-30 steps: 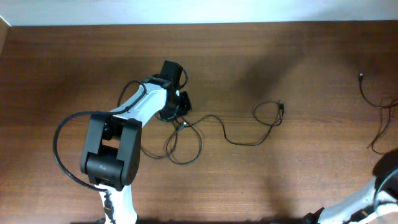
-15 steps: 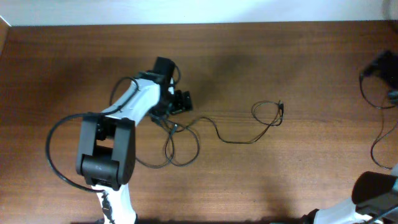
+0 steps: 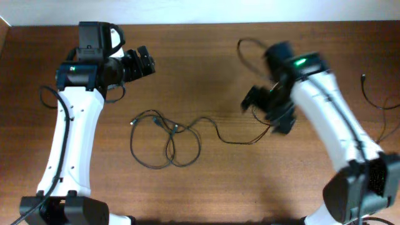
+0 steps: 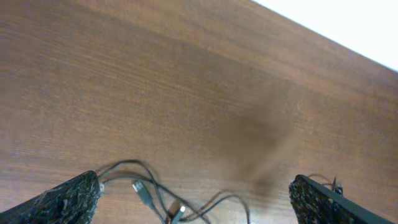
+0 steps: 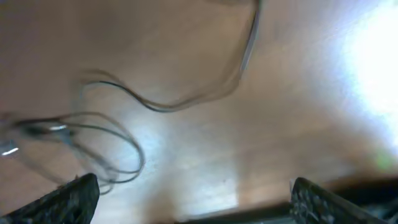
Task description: Untangle cables
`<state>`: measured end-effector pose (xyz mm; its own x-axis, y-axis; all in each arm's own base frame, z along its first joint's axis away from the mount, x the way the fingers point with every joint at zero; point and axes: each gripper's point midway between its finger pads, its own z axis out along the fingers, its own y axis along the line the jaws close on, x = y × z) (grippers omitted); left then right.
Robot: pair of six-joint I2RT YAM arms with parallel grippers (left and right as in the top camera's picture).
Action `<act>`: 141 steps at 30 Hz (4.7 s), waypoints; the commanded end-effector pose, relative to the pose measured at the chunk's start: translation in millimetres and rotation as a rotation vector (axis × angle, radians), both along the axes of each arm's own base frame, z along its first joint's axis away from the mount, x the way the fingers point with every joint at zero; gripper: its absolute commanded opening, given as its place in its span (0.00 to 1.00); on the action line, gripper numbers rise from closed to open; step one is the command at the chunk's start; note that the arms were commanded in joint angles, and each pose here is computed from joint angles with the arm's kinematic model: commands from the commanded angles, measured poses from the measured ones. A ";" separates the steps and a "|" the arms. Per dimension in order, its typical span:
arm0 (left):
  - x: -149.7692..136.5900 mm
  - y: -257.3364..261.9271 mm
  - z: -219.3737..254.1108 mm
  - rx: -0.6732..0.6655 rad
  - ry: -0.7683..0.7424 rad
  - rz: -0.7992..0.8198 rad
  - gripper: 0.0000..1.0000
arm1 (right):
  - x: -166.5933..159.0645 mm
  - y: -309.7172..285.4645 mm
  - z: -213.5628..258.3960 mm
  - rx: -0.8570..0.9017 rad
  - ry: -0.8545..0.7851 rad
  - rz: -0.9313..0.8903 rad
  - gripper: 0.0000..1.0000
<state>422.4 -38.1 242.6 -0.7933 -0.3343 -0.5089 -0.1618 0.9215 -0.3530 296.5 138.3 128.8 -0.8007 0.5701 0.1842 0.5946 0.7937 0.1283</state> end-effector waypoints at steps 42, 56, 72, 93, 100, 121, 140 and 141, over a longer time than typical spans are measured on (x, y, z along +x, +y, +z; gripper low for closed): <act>-7.2 -0.6 -2.5 0.004 0.028 -0.015 0.99 | 132.1 -33.2 87.3 -0.065 -0.493 0.216 0.95; -5.6 2.1 -2.0 0.017 0.022 -0.007 0.99 | 90.7 120.0 -98.4 0.004 -0.077 -0.003 0.99; -12.0 61.4 -3.0 0.040 0.045 0.144 0.99 | 66.7 155.7 -184.3 -0.140 -0.074 0.104 0.16; -14.7 60.9 -4.9 0.040 0.059 0.143 0.99 | 239.6 -144.5 209.3 -0.471 -0.889 0.090 0.04; -14.7 60.9 -4.9 0.040 0.059 0.143 0.99 | 200.6 -43.1 267.3 -0.062 -1.106 0.462 0.04; -2.8 61.3 3.7 0.030 0.000 0.150 0.99 | 150.3 32.2 298.8 -0.369 -1.162 0.616 0.04; -53.8 -182.0 66.1 -0.261 -0.466 -1.095 1.00 | 123.2 38.1 302.9 -0.264 -1.144 0.652 0.04; -50.9 -195.8 61.5 -0.234 -0.481 -1.119 0.95 | 122.6 38.6 303.0 -0.259 -1.144 0.651 0.04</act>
<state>376.9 -196.3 307.9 -0.5797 0.2009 -0.7896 0.7594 0.4844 -0.4343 431.4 179.2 414.4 -0.5924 -0.0814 -0.8015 -0.2295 0.9707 0.0710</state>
